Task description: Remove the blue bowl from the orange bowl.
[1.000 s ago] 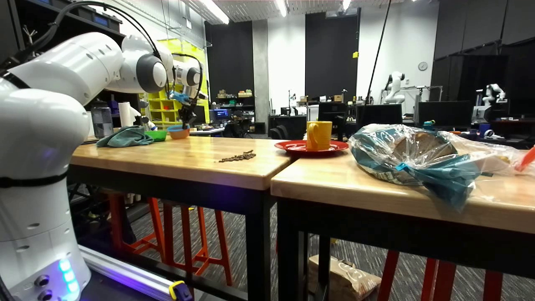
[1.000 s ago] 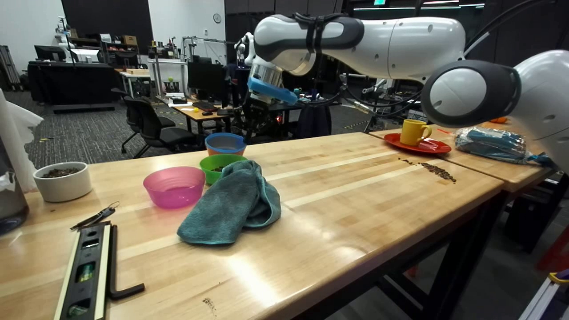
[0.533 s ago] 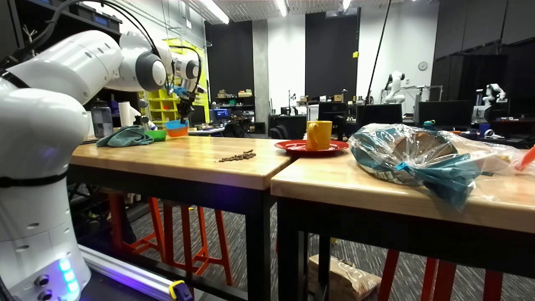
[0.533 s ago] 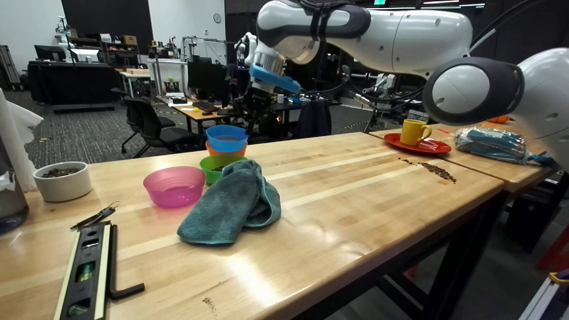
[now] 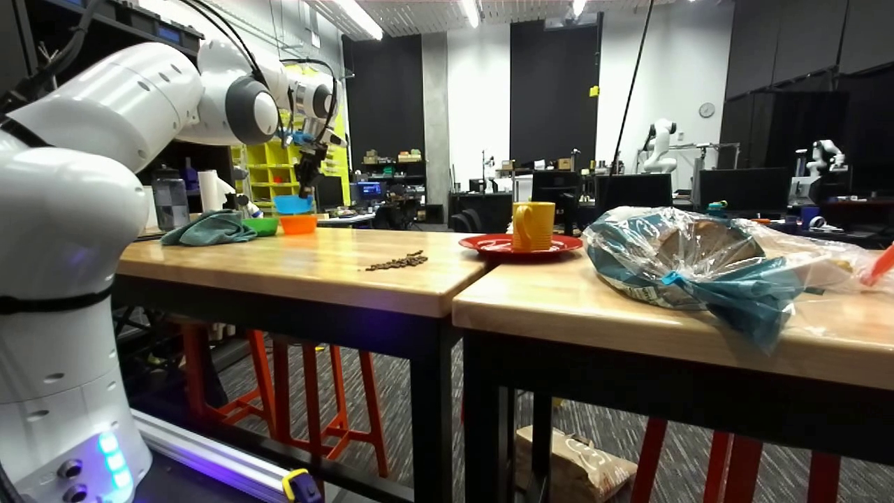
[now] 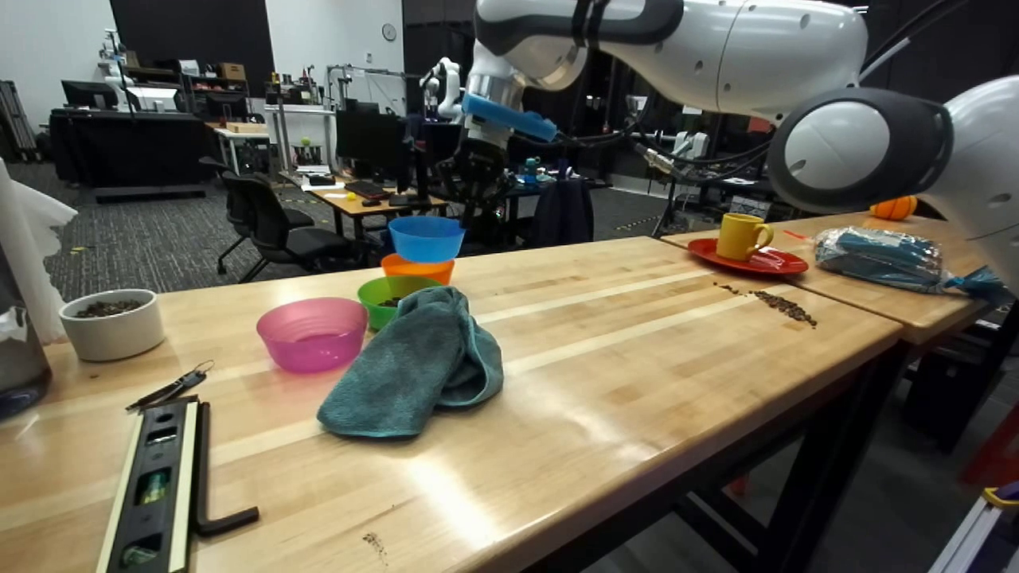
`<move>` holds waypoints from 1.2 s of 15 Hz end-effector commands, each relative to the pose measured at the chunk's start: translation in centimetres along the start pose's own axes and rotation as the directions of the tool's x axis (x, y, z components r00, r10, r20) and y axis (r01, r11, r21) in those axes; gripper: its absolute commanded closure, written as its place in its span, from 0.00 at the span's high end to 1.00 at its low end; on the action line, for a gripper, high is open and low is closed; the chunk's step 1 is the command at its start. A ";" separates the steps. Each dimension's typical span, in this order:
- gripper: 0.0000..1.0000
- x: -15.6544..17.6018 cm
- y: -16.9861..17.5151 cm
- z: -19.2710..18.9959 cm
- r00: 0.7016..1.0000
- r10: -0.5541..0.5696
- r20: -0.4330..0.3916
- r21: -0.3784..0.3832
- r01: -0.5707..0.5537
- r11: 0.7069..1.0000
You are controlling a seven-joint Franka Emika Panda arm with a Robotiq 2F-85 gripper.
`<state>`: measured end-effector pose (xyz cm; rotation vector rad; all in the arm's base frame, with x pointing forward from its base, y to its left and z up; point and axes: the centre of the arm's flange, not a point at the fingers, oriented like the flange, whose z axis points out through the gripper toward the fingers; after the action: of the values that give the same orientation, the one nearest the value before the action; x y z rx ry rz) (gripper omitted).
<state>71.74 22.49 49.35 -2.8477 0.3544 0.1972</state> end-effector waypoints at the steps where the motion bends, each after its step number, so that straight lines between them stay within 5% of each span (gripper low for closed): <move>1: 0.01 -1.5 0.9 -2.9 1.000 0.014 0.002 0.042 -0.014 0.999; 11: 0.01 -1.5 7.6 -5.7 0.983 0.181 -0.036 0.052 -0.179 0.982; 18: 0.01 0.1 11.9 -3.1 0.968 0.250 -0.001 0.022 -0.250 0.968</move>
<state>73.00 11.00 50.95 -2.7813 0.6819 0.2069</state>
